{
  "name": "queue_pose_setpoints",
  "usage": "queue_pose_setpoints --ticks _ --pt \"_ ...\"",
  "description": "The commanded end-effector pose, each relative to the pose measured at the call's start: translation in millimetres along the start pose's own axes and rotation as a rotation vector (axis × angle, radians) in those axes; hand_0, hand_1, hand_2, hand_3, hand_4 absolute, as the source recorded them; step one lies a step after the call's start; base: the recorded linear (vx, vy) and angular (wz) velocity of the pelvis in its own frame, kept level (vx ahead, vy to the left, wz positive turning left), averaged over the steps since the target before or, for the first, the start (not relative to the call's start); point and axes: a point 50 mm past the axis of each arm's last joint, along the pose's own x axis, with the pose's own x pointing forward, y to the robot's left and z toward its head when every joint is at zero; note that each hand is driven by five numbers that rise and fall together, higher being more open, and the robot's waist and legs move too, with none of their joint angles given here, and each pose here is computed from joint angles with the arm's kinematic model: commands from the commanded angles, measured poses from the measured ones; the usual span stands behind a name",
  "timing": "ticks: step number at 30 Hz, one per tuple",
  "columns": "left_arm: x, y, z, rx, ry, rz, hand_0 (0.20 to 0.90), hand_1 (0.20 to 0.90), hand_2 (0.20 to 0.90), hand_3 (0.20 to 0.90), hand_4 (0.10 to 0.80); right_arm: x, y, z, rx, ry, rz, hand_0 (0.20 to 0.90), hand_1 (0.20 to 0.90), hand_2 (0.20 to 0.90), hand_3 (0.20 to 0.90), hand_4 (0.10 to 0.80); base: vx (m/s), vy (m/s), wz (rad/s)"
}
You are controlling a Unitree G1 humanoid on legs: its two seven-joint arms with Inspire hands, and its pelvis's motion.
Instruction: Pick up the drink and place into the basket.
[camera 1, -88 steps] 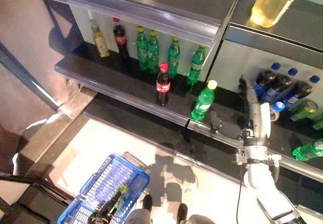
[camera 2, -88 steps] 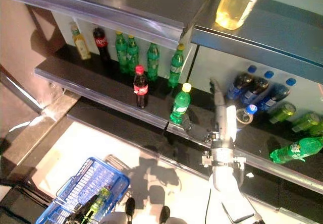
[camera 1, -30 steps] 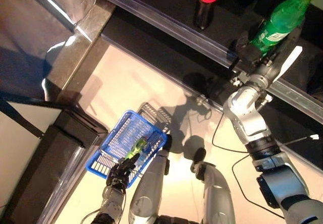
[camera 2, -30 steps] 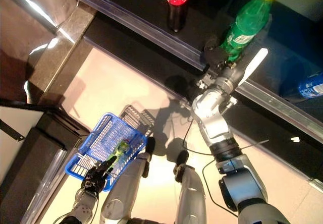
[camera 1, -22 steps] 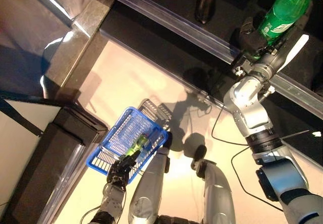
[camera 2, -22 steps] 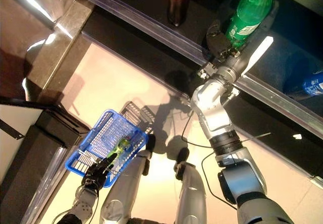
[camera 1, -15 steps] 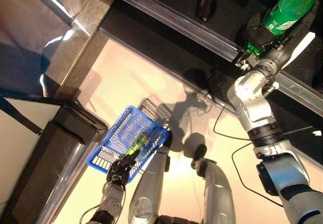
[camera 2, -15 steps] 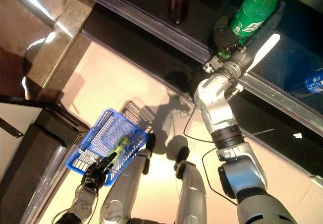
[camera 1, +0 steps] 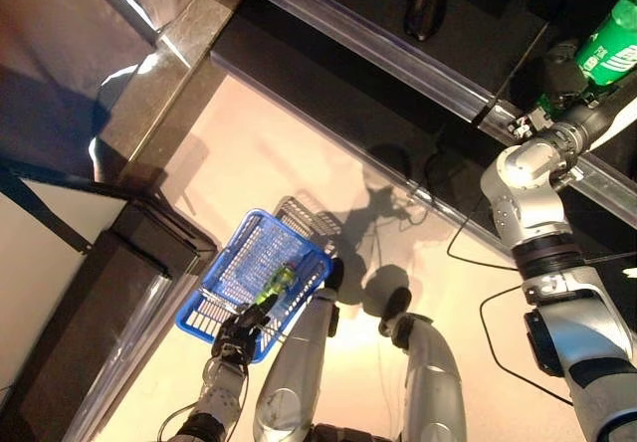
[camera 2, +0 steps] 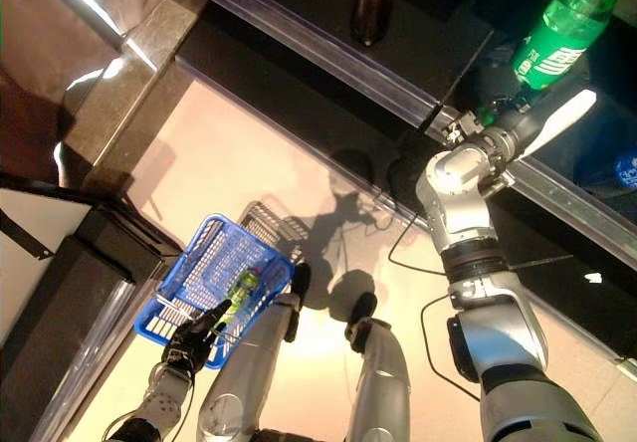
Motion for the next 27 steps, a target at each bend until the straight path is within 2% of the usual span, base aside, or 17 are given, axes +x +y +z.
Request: queue_pose_setpoints --ticks 1,5,8,10,12,14,17,23,27 --pt "-13 13 -2 0.009 -0.018 -0.072 0.300 0.300 0.300 0.200 0.100 27 -2 82 0.214 -0.301 0.000 0.300 0.300 0.300 0.200 0.100 -0.063 -0.014 0.02" --pt "-13 11 4 -0.025 -0.060 -0.093 0.300 0.300 0.300 0.200 0.100 21 1 90 0.235 -0.353 0.055 0.300 0.300 0.300 0.200 0.100 -0.052 0.004 0.01" --pt "-14 5 13 -0.087 -0.114 -0.155 0.300 0.300 0.300 0.200 0.100 1 6 102 0.286 -0.431 0.199 0.300 0.300 0.300 0.200 0.100 -0.057 0.012 0.01" --pt "-16 -7 23 -0.124 -0.153 -0.246 0.300 0.300 0.300 0.200 0.100 -27 10 110 0.308 -0.473 0.370 0.300 0.300 0.300 0.200 0.100 0.000 0.000 0.00" --pt "-19 -11 28 -0.124 -0.182 -0.295 0.300 0.300 0.300 0.200 0.100 -40 9 112 0.318 -0.495 0.461 0.300 0.300 0.300 0.200 0.100 0.000 0.000 0.00" --pt "-25 -18 35 -0.130 -0.227 -0.369 0.300 0.300 0.300 0.200 0.100 -64 4 111 0.357 -0.506 0.622 0.300 0.300 0.300 0.200 0.100 0.000 0.000 0.00" --pt "-33 -20 42 -0.105 -0.284 -0.450 0.300 0.300 0.300 0.200 0.100 -87 -2 105 0.415 -0.470 0.818 0.300 0.300 0.300 0.200 0.100 0.022 0.002 -0.02" --pt "-43 -26 48 -0.075 -0.321 -0.530 0.300 0.300 0.300 0.200 0.100 -119 -4 94 0.504 -0.344 1.064 0.300 0.300 0.300 0.200 0.100 0.039 -0.023 -0.03" --pt "-55 -44 54 -0.042 -0.334 -0.619 0.300 0.300 0.300 0.200 0.100 -153 -1 83 0.587 -0.194 1.240 0.300 0.300 0.300 0.200 0.100 0.035 -0.052 -0.05"
